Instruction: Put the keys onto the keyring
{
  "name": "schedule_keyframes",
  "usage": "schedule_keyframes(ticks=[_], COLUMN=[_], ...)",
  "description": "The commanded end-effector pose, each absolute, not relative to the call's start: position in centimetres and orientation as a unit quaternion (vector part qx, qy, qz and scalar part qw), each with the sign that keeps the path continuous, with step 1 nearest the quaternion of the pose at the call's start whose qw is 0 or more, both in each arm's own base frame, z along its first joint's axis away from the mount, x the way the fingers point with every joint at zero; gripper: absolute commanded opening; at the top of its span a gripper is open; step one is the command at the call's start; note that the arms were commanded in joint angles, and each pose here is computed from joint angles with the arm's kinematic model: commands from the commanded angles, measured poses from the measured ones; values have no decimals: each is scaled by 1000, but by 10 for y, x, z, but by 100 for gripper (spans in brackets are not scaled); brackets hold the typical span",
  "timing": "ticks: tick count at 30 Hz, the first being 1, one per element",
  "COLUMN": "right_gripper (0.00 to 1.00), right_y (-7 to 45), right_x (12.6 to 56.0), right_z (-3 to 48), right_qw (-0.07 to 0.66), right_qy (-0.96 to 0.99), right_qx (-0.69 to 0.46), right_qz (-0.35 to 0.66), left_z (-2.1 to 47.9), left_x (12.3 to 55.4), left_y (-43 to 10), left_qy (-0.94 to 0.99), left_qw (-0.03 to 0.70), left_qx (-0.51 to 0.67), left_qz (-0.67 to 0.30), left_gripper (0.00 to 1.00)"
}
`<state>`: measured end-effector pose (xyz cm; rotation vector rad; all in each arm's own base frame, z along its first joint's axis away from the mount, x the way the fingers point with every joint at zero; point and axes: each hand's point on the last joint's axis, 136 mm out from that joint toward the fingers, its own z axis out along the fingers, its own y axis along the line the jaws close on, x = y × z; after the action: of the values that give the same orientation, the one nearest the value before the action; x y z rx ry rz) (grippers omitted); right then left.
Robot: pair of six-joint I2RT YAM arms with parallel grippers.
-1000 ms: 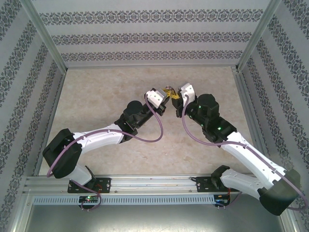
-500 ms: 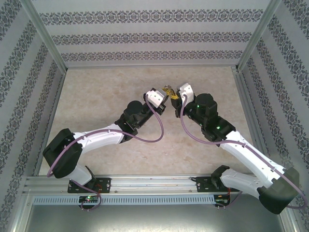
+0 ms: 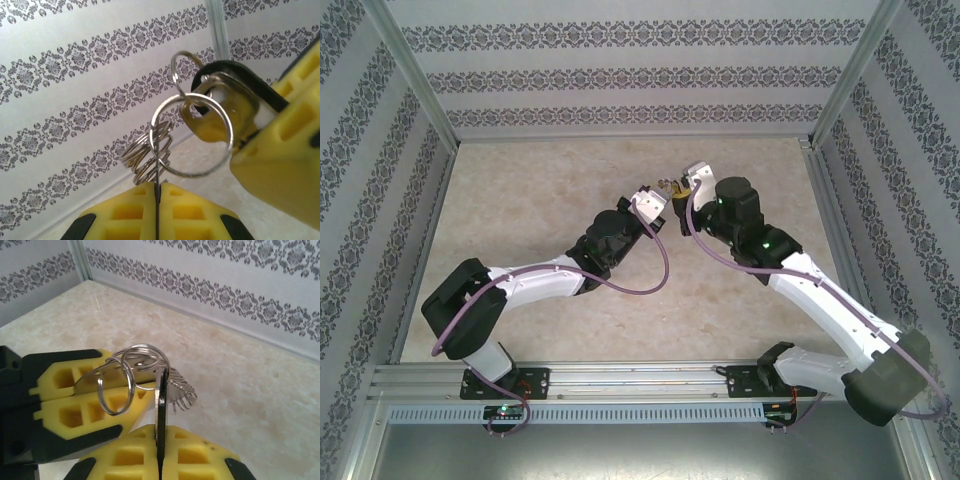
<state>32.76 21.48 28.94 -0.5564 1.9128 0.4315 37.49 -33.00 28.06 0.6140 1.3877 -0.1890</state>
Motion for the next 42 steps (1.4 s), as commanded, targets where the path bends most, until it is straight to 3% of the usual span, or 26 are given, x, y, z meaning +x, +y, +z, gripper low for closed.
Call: schedule_keyframes(ticks=[1, 3, 8, 13, 19, 31, 42], right_gripper=[0, 0, 0, 0, 0, 0, 0], right_y=[213, 212, 208, 206, 212, 234, 246], right_x=[335, 342, 359, 376, 408, 492, 462], right_z=[298, 293, 280, 262, 233, 185, 161], right_qw=[506, 491, 467, 445, 425, 390, 360], right_qy=[815, 827, 845, 859, 870, 888, 895], right_qx=[-214, -209, -195, -186, -182, -166, -152], right_qz=[184, 179, 174, 173, 171, 181, 213], left_z=[290, 289, 290, 294, 300, 312, 315], left_x=[380, 379, 375, 368, 360, 349, 345], left_y=[-324, -323, -316, -297, -273, -245, -243], left_qy=[626, 629, 636, 641, 646, 651, 654], left_qw=[734, 733, 731, 735, 740, 740, 737], left_qx=[250, 242, 223, 193, 159, 143, 136], left_qz=[-85, -92, -106, -108, -102, -85, -101], left_gripper=[16, 33, 60, 73, 82, 85, 86])
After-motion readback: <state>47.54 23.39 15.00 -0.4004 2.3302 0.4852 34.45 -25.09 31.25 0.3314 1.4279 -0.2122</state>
